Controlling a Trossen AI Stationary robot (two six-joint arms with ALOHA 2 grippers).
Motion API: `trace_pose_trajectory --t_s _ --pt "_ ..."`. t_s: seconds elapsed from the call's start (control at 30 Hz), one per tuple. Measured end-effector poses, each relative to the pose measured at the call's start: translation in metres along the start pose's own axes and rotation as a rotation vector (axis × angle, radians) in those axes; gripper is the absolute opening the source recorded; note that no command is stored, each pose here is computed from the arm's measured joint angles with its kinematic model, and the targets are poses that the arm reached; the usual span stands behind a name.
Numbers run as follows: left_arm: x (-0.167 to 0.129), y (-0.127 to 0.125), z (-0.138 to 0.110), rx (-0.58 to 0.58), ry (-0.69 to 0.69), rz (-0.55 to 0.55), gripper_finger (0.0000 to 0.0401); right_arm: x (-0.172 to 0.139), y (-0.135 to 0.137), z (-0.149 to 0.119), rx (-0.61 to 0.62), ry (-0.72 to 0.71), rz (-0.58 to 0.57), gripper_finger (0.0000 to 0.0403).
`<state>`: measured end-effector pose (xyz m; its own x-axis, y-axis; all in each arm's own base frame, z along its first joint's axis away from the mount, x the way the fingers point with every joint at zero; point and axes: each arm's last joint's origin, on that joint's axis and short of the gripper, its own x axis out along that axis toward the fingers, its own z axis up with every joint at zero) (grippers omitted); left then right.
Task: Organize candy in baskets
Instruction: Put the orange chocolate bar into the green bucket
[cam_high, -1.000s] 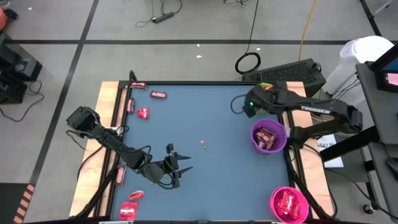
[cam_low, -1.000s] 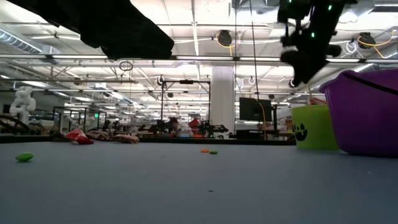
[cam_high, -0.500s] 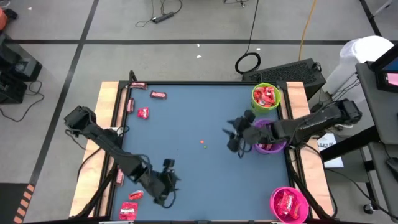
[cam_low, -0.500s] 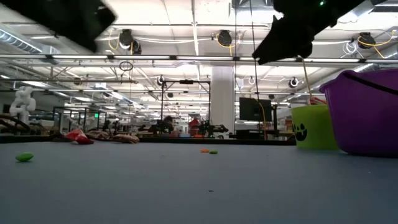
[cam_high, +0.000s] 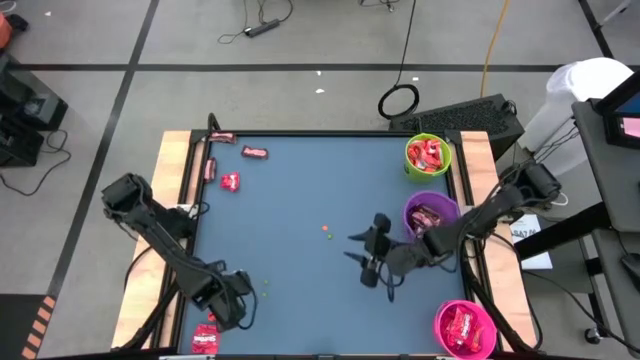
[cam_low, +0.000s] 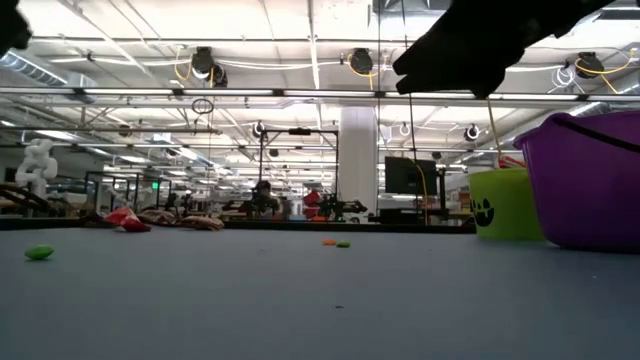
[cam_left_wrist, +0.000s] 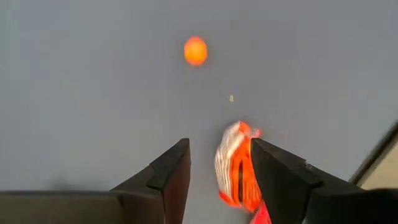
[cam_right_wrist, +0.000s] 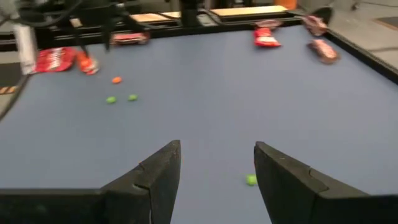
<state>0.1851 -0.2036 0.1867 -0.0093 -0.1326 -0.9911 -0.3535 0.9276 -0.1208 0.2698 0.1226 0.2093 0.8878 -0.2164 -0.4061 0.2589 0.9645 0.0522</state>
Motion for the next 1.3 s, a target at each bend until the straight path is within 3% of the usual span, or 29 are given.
trace_pose_trajectory --t_s 0.3,0.47,0.67,0.77,0.9,1.03,1.3 --pt "0.015 -0.008 -0.005 -0.015 0.248 -0.063 0.0172 0.004 0.020 -0.016 0.018 0.008 0.058 0.0192" --pt "0.035 -0.013 -0.009 -0.023 0.275 -0.004 0.0172 -0.002 0.027 -0.018 0.020 0.006 0.098 0.0192" --pt "0.053 -0.020 -0.006 -0.018 0.315 -0.012 0.0171 -0.002 0.029 -0.016 0.014 -0.015 0.113 0.0192" --pt "0.054 -0.019 -0.005 -0.005 0.323 -0.013 0.0153 -0.002 0.029 -0.016 0.015 -0.015 0.113 0.0192" --pt "0.053 -0.018 -0.002 0.039 0.319 -0.025 0.0097 -0.002 0.029 -0.016 0.019 -0.015 0.114 0.0192" --pt "0.048 -0.020 0.005 0.109 0.263 -0.035 0.0054 -0.002 0.029 -0.015 0.030 -0.025 0.119 0.0192" --pt "0.022 -0.039 0.033 0.269 -0.096 0.005 0.0055 -0.004 0.033 -0.010 0.022 -0.069 0.146 0.0192"
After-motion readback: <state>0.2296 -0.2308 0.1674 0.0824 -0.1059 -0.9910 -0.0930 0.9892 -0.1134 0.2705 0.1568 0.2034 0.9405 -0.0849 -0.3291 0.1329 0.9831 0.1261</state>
